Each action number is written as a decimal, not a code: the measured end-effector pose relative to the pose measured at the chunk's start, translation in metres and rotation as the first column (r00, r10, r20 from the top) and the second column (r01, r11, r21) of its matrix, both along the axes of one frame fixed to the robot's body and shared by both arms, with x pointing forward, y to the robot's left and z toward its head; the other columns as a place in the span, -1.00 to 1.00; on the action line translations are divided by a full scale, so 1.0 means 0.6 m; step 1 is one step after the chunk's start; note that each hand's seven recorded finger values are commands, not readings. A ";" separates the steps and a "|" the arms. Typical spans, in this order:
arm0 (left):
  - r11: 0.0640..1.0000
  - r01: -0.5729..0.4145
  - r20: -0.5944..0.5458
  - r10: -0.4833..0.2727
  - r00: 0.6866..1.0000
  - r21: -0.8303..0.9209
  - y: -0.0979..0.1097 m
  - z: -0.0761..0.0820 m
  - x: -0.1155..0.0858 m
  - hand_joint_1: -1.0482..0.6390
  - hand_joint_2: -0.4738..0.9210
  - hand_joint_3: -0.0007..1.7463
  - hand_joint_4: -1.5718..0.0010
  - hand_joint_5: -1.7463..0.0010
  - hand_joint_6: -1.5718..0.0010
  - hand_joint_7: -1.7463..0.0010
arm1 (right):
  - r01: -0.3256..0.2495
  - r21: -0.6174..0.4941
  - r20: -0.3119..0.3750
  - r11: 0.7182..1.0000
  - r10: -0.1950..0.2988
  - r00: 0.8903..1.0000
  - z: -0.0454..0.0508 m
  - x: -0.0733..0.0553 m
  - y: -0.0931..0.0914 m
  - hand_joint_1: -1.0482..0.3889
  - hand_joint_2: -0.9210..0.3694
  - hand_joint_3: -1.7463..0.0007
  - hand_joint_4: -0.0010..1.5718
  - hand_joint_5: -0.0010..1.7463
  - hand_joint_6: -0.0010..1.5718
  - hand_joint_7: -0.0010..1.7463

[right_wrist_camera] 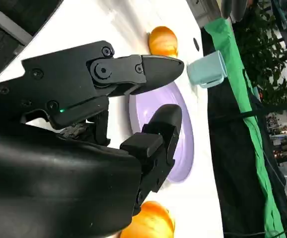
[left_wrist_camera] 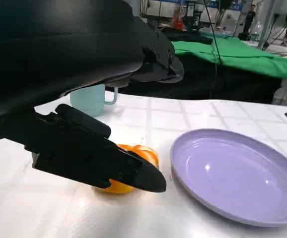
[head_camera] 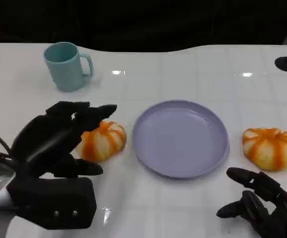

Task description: Grasp the bread from the table and place it into the plate.

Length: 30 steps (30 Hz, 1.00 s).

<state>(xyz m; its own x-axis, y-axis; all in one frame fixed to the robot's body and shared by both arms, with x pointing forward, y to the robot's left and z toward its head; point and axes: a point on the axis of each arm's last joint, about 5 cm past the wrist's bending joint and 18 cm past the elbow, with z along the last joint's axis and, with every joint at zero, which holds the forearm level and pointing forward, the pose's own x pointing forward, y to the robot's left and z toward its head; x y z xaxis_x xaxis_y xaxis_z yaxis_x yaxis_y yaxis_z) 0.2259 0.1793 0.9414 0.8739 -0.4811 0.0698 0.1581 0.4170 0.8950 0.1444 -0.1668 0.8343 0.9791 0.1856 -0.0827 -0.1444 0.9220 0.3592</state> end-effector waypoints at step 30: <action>0.920 -0.005 -0.272 0.121 0.955 0.392 -0.087 -0.072 0.120 -0.19 0.72 -1.00 0.86 0.91 0.73 0.98 | -0.002 0.006 0.009 1.000 0.002 1.000 0.001 -0.013 0.000 -0.57 -1.00 0.67 -0.06 0.28 0.04 -0.30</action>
